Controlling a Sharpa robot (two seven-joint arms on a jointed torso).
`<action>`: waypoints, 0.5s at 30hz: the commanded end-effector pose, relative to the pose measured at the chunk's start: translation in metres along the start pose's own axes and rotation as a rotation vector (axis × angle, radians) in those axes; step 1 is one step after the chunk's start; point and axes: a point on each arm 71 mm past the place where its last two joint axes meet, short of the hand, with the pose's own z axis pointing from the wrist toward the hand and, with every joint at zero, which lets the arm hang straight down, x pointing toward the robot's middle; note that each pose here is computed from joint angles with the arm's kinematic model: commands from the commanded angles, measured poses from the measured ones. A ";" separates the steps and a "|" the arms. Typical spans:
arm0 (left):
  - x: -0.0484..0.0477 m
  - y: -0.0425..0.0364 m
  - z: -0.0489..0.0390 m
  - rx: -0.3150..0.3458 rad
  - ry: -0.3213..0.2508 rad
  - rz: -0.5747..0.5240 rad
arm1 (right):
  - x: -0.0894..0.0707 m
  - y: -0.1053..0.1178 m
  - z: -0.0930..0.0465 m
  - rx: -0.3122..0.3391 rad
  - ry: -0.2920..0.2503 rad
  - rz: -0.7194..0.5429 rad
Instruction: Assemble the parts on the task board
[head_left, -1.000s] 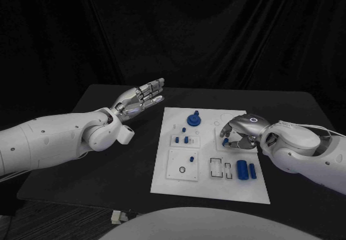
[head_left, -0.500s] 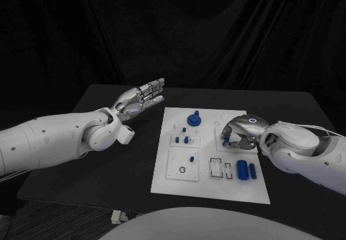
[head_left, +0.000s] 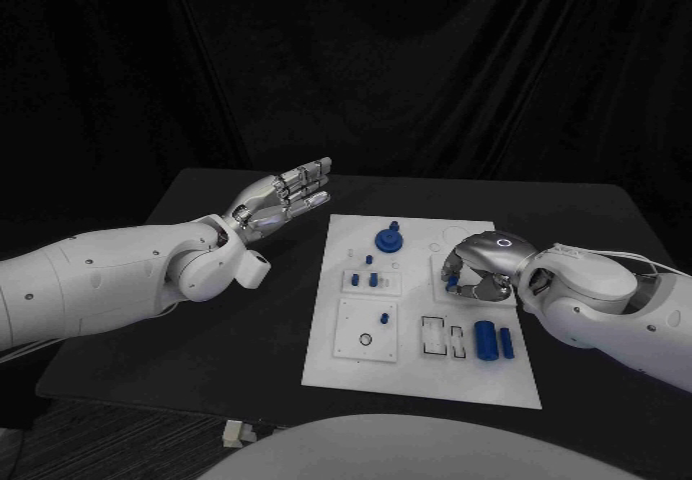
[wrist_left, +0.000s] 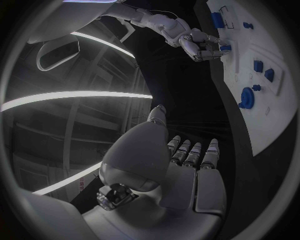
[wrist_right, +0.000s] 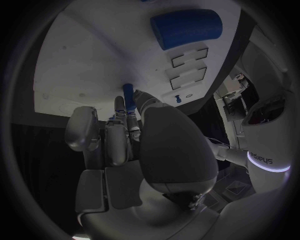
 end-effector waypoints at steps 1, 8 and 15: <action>0.0016 -0.0002 0.0006 0.009 0.009 -0.017 | 0.002 0.001 -0.001 -0.005 0.006 -0.001; 0.0017 0.0006 0.0005 0.006 0.010 -0.018 | 0.000 0.001 -0.004 -0.007 -0.009 0.003; 0.0022 0.0013 0.0006 0.004 0.012 -0.019 | -0.001 0.003 -0.008 -0.011 -0.023 0.008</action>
